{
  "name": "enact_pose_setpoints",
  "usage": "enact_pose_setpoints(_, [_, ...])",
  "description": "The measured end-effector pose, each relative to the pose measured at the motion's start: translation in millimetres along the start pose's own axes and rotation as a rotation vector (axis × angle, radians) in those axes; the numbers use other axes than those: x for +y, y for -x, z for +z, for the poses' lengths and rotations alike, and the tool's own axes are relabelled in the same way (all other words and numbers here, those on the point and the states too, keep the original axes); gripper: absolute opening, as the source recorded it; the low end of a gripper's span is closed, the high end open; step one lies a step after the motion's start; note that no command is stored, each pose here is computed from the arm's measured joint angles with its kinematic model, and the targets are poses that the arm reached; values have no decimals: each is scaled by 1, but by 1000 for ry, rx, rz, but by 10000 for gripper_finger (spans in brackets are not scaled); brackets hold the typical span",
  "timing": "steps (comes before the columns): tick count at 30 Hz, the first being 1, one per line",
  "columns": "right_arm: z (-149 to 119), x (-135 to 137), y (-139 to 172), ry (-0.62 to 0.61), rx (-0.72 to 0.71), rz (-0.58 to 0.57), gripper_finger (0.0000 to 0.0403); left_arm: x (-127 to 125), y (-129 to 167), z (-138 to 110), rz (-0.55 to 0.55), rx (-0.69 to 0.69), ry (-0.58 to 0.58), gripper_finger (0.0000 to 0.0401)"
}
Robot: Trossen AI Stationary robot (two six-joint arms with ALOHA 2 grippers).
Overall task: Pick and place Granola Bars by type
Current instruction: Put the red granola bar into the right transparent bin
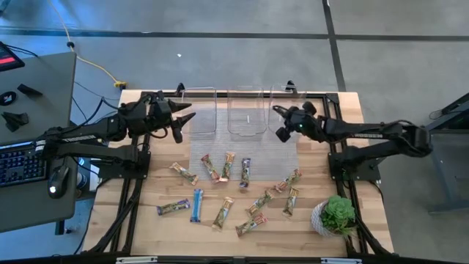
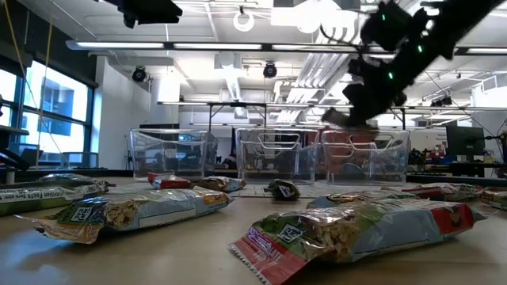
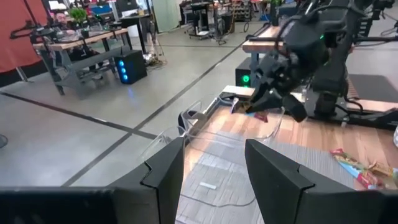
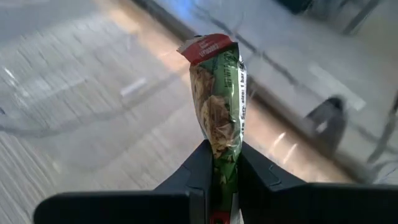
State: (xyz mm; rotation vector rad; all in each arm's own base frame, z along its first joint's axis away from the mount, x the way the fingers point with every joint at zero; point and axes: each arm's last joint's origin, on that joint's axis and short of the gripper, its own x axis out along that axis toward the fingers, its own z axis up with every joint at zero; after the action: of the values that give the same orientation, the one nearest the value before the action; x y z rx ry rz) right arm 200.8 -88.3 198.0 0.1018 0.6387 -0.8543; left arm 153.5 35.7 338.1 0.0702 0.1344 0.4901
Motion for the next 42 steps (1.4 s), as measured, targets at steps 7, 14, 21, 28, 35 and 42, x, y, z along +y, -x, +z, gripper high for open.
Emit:
enact_pose_setpoints(7, [-27,-18,-14,30,57,-40,39,0,0,-2,-1,23,-7,165])
enact_pose_setpoints(14, [-30,-32,-21,19,99,38,58,0,0,-2,-1,16,-5,165])
enact_pose_setpoints(21, [-27,-37,-23,103,79,35,103,0,0,-2,0,15,-3,165])
enact_pose_setpoints(28, [35,-14,-3,215,-123,220,117,0,0,-1,1,14,-3,165])
enact_pose_setpoints(35, [71,40,49,622,-311,738,117,0,0,-2,0,22,10,165])
enact_pose_setpoints(42, [11,78,71,666,-36,1053,117,0,0,-2,1,24,10,165])
